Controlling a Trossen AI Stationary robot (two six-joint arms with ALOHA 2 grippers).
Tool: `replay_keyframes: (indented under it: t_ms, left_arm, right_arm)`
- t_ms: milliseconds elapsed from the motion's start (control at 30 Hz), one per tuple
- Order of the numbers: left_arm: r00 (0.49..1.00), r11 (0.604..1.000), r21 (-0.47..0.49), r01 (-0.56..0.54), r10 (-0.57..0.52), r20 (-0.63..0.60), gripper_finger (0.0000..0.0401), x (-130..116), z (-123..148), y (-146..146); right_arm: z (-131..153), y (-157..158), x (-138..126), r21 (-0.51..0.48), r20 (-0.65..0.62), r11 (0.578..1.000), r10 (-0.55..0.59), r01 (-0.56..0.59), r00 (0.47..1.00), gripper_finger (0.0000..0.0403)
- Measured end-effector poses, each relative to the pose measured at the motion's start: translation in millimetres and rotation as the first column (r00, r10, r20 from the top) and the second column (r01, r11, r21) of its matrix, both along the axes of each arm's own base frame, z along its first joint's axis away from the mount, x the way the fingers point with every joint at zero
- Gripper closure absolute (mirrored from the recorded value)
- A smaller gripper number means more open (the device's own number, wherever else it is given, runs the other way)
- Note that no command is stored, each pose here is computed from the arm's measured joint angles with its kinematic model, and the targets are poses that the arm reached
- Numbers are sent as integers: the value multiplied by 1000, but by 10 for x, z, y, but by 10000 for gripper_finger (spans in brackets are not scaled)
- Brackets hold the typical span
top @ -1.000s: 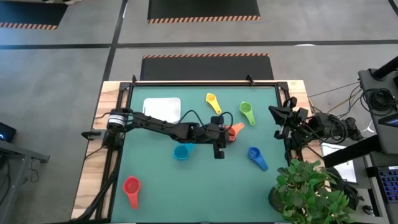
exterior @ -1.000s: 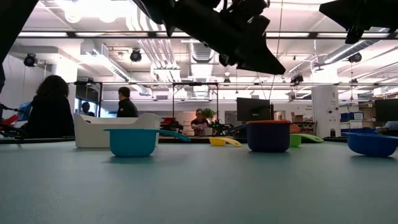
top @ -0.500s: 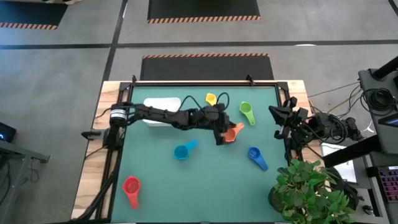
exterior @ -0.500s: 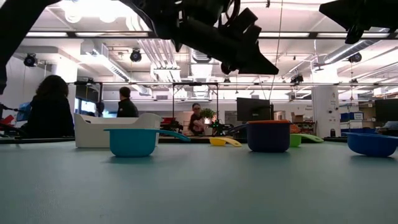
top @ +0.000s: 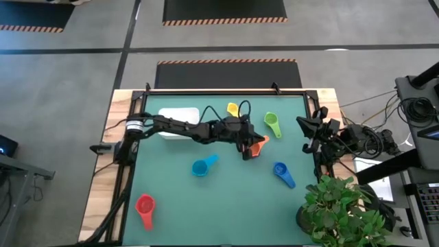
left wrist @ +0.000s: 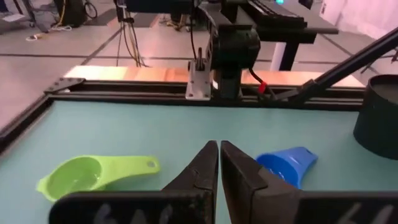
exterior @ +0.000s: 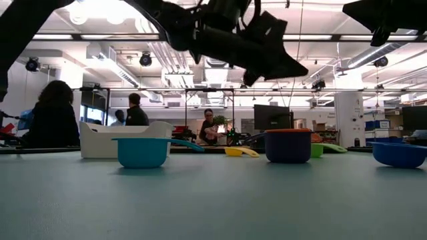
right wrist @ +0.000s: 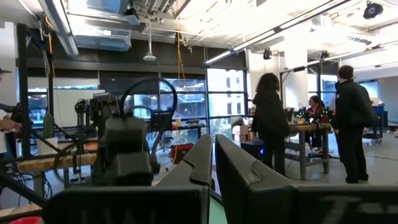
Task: Nest measuring cups in basket
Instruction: Stack the orange measuring cup on top of the violet measuring cup
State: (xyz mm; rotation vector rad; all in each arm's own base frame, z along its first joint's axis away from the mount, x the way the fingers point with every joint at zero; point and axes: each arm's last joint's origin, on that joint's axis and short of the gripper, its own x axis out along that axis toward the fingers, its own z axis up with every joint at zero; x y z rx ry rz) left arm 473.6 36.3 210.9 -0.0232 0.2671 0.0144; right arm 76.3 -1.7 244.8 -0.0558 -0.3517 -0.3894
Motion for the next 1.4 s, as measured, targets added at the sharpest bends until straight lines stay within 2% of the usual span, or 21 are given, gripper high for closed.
replay_keyframes:
  t_ms: [367,467,567,767,900,1100,1400]
  left_arm:
    - [1000,998,-64,-4,5,12,401,87,-189,-57]
    - [1000,997,-69,21,-21,-1,401,173,-124,-69]
    - [998,998,-39,55,-56,-27,401,267,-38,-67]
    - [996,998,-19,57,-59,-72,401,328,-59,-51]
    - [995,1000,-23,10,-12,-95,401,357,-187,-40]
    - [991,998,-55,19,-26,-129,401,459,-413,-146]
    - [972,999,4,54,-52,-228,401,572,-305,-204]
  right_arm:
    - [0,0,0,0,1,1000,0,0,1000,394]
    - [0,0,0,0,1,1000,0,0,1000,394]
    - [0,0,0,0,0,1000,0,0,1000,394]
    - [-2,0,1,7,2,1000,3,-3,1000,394]
    - [-5,1,3,7,-2,1000,3,-3,1000,394]
    - [-6,1,5,15,0,1000,8,-8,1000,394]
    - [-13,2,11,15,-4,1000,8,-8,1000,394]
